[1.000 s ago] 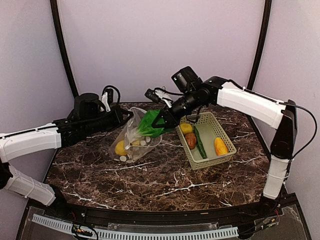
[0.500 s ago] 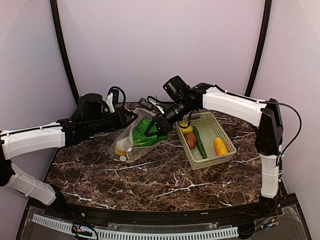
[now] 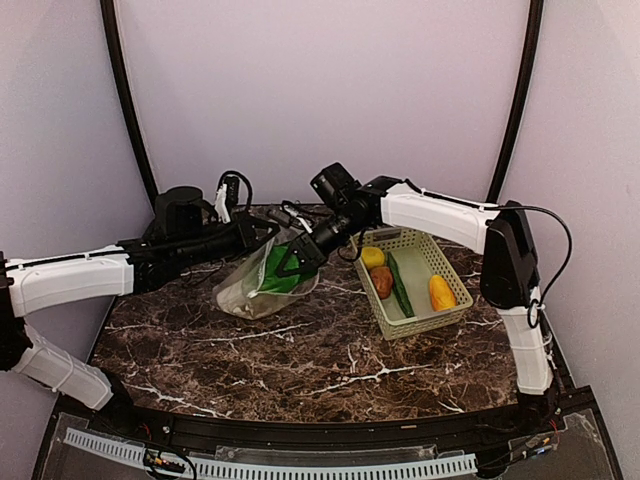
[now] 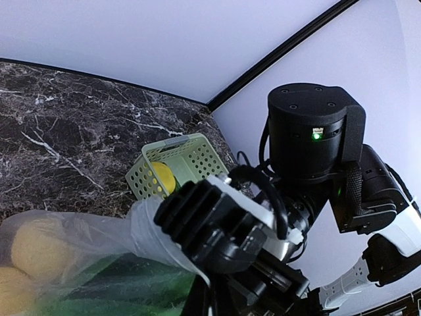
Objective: Place the food in the zip-top bag and seal the zipper
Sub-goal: Adjust the fake vegetable in the zipper food storage bag, then adjust the zipper food storage bag at the center of the board.
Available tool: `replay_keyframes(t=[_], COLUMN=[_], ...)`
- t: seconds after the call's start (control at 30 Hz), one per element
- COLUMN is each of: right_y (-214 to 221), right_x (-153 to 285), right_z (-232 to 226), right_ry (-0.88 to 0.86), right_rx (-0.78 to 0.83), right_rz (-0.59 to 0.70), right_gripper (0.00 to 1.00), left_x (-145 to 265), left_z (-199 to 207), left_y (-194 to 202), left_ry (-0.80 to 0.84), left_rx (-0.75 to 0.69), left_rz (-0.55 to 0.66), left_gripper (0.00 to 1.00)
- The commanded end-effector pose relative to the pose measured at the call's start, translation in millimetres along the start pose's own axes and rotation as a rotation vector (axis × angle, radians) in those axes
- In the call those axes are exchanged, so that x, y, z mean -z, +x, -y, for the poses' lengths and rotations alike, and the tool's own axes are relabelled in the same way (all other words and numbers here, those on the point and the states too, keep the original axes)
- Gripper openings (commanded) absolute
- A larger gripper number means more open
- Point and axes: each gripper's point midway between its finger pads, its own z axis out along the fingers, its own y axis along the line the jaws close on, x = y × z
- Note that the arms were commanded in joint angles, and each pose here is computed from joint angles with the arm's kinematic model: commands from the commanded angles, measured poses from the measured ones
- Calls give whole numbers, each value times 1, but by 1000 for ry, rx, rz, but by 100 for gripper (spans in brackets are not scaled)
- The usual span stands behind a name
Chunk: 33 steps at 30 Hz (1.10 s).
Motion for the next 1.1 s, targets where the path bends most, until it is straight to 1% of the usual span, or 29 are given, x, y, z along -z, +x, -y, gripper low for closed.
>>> replay_keyframes(t=[0.0, 0.07, 0.13, 0.17, 0.3, 0.43, 0.5, 0.6, 0.7, 0.77, 0.87, 0.93, 1.07], right_y=[-13, -17, -22, -24, -30, -38, -35, -17, 0, 10, 28, 39, 54], right_x=[4, 14, 23, 28, 49, 84, 97, 106, 108, 103, 86, 79, 73], right_z=[36, 43, 42, 38, 6, -32, -36, -14, 14, 24, 32, 43, 58], right_ry=[190, 261, 298, 300, 278, 275, 306, 419, 497, 477, 420, 430, 449], right_rx=[-2, 12, 39, 56, 136, 208, 208, 168, 106, 48, -12, -47, -95], right_rz=[25, 39, 48, 54, 77, 130, 143, 121, 84, 66, 28, 0, -44], right_gripper=[20, 30, 40, 44, 53, 57, 59, 59, 53, 48, 45, 42, 28], left_x=[7, 9, 12, 14, 20, 26, 27, 26, 23, 21, 19, 19, 19], left_z=[19, 18, 15, 13, 2, -12, -18, -23, -24, -27, -28, -28, -28], left_y=[-12, -12, -12, -12, -13, -14, -14, -11, -9, -6, -3, -3, -3], left_ry=[73, 67, 51, 35, -26, -103, -132, -141, -134, -131, -129, -130, -130], left_rx=[-15, -24, -30, -30, -44, -47, -46, -45, -42, -33, -28, -27, -27], left_rz=[45, 48, 51, 56, 73, 85, 89, 83, 75, 71, 63, 62, 63], left_gripper=[1, 1, 1, 1, 1, 1, 1, 1, 1, 1, 1, 1, 1])
